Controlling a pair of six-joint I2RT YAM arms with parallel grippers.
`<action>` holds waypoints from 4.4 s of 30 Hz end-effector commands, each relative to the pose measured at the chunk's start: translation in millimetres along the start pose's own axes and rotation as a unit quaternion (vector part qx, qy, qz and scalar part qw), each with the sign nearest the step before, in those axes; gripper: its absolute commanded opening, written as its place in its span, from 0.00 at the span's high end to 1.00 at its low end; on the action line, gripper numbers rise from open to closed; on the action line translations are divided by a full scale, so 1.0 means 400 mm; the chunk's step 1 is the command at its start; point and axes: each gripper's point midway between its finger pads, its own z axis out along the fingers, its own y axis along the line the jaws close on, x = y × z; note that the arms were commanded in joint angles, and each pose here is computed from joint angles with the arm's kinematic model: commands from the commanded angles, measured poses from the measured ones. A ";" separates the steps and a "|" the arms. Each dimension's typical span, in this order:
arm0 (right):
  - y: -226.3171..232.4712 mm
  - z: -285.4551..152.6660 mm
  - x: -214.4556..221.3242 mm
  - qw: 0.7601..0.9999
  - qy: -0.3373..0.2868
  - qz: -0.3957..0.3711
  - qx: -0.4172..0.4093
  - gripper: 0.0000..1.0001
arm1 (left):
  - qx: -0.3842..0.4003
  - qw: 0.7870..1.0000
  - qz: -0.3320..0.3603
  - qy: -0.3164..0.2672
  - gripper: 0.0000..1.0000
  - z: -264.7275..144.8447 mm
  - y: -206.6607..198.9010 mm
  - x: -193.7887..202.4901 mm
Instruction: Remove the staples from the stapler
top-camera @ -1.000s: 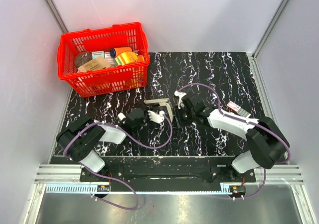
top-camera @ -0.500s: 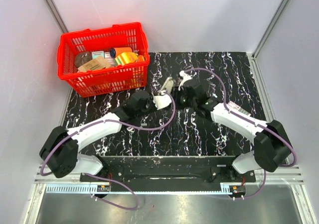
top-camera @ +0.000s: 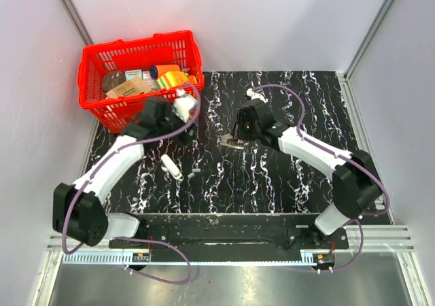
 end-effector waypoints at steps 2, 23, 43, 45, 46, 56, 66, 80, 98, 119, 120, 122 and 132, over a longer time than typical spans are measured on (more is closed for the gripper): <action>0.008 0.048 -0.112 0.997 -0.058 -0.038 0.037 1.00 | -0.012 0.996 -0.047 -0.077 0.23 -0.168 0.054 -0.105; -0.098 0.237 -0.139 0.975 -0.121 -0.112 0.152 1.00 | -0.148 0.986 -0.056 -0.041 0.19 -0.341 0.108 0.040; -0.069 0.104 -0.056 0.987 -0.025 -0.051 0.149 0.09 | -0.168 0.984 -0.041 -0.043 0.16 -0.404 0.075 0.064; -0.074 0.059 -0.101 0.986 -0.042 -0.039 0.154 0.07 | -0.168 0.984 -0.039 -0.044 0.15 -0.407 0.073 0.065; -0.085 0.033 -0.130 0.985 -0.054 -0.030 0.160 0.05 | -0.170 0.984 -0.038 -0.043 0.15 -0.409 0.073 0.067; -0.579 -0.187 -0.184 0.908 -0.060 0.183 0.373 0.01 | -0.147 0.987 -0.036 -0.046 0.12 -0.394 0.061 0.059; -0.906 -0.283 -0.085 0.819 -0.033 0.350 0.453 0.00 | -0.129 0.990 -0.033 -0.043 0.11 -0.370 0.064 0.055; -1.038 -0.287 -0.062 0.768 -0.035 0.407 0.493 0.01 | -0.116 0.992 -0.034 -0.040 0.10 -0.357 0.057 0.062; -1.058 -0.205 0.063 0.768 0.019 0.424 0.479 0.03 | -0.132 0.990 -0.033 -0.048 0.10 -0.378 0.063 0.048; -0.941 -0.149 0.117 0.799 0.044 0.414 0.433 0.20 | -0.151 0.987 -0.032 -0.053 0.10 -0.430 0.054 0.035; -0.930 -0.142 0.122 0.800 0.049 0.414 0.431 0.20 | -0.152 0.986 -0.030 -0.055 0.10 -0.433 0.054 0.032; -0.911 -0.129 0.129 0.804 0.055 0.410 0.427 0.19 | -0.153 0.986 -0.030 -0.054 0.10 -0.435 0.053 0.033; -0.825 -0.121 0.150 0.820 0.066 0.372 0.430 0.15 | -0.159 0.986 -0.024 -0.053 0.10 -0.443 0.052 0.039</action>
